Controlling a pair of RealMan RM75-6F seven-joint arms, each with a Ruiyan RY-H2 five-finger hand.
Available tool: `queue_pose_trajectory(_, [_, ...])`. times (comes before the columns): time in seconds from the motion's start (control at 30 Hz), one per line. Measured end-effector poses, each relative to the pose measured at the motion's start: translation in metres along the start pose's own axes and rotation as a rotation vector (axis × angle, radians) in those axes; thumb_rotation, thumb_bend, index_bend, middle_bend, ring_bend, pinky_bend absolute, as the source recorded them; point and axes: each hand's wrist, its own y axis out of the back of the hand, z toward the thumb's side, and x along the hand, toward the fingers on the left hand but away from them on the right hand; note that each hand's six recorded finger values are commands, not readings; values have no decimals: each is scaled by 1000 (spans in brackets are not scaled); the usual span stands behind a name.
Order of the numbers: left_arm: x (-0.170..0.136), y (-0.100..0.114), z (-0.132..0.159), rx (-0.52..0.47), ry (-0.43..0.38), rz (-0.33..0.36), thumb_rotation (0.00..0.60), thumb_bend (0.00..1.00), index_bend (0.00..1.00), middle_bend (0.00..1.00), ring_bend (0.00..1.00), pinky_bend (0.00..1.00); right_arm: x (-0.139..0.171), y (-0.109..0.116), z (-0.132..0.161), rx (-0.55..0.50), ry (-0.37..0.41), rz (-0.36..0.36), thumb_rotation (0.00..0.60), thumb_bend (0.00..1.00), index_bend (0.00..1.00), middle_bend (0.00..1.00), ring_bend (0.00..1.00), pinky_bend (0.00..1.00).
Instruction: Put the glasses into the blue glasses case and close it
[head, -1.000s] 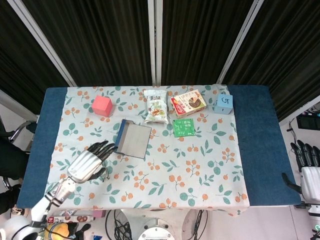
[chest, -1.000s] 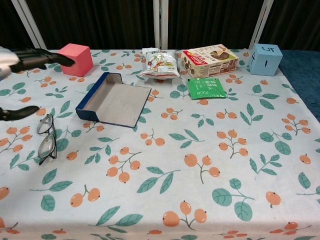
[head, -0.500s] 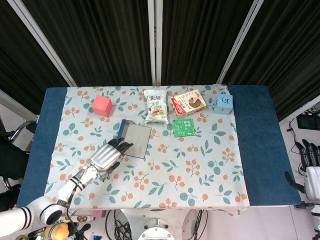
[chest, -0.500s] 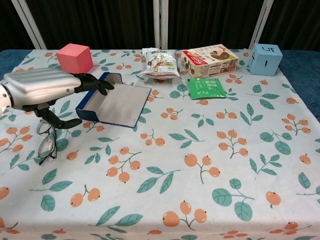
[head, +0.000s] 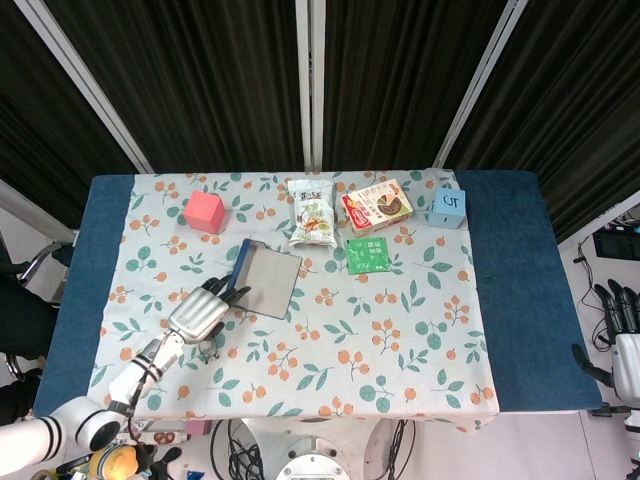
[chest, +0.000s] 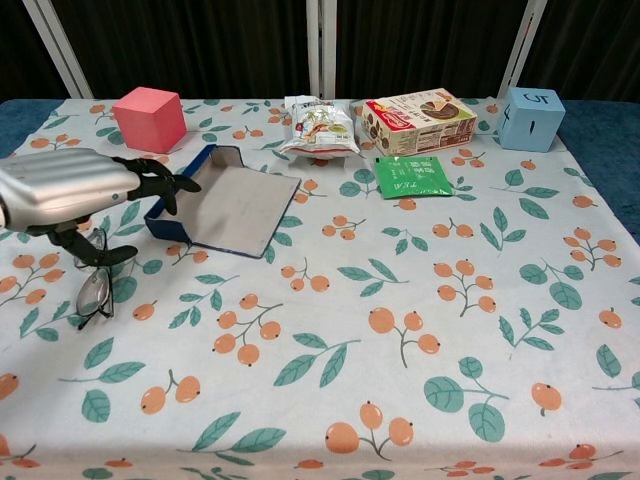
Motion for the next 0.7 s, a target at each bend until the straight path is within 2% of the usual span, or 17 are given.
queue_pose_trajectory(0.27, [-11,-9,-27,55,74,-44,600,397,42,267,51,173,-1,-4,4,-1,10,9,600,176,0,1,0,0])
queue_pose_trajectory(0.5, [-11,-4,-49,68,133,-39,600,403,37,269,51,173,-1,-6,7,4,14,15,600,176,0,1,0,0])
queue_pose_trajectory(0.7, [-9,-6,-72,85,191,-74,600,430,31,273,52,174,-1,-5,8,7,12,11,600,176,0,0,0,0])
